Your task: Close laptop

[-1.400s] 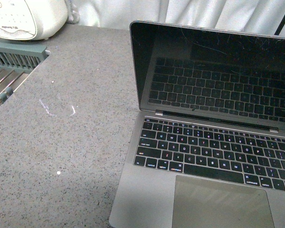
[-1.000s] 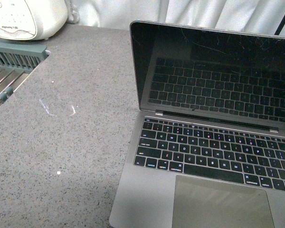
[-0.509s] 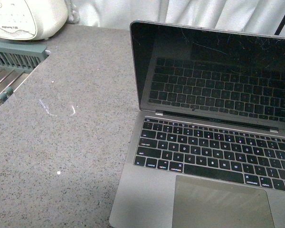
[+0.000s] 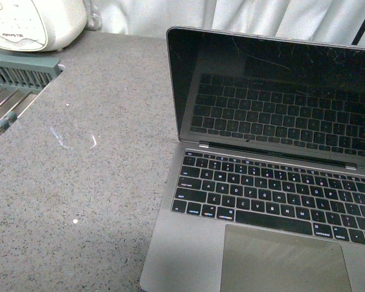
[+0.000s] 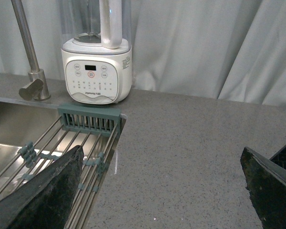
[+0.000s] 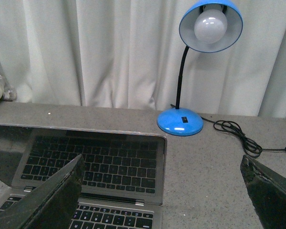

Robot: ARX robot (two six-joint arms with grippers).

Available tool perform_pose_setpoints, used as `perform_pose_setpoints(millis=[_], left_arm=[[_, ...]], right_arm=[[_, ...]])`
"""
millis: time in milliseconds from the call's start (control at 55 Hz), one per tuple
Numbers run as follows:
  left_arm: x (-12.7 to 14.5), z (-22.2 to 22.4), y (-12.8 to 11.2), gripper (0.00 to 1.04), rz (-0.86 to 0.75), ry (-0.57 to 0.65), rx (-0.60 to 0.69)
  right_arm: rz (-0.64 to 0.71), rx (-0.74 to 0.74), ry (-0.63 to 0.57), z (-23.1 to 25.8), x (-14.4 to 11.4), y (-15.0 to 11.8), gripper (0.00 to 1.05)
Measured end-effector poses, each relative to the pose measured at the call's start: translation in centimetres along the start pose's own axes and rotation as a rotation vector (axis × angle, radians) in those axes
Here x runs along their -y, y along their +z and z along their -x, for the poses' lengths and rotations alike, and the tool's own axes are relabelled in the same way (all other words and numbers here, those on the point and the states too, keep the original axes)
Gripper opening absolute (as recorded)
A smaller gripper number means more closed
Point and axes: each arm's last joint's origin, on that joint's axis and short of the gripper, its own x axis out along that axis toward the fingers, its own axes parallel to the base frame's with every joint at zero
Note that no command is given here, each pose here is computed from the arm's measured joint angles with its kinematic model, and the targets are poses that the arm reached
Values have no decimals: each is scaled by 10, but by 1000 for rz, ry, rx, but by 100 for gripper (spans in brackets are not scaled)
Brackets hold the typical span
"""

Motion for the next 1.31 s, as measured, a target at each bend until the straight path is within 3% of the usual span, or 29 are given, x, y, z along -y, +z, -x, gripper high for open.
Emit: perform_pose_setpoints(millis=[1182,1236,1309], left_arm=[[0,0,0,98,0,0,0],[0,0,0,91,-2,0,0],[0,0,0,75,-1,0,0]], right_arm=[[0,0,0,0,0,0,96],[0,0,0,0,0,0,92],[0,0,0,0,0,0,75]])
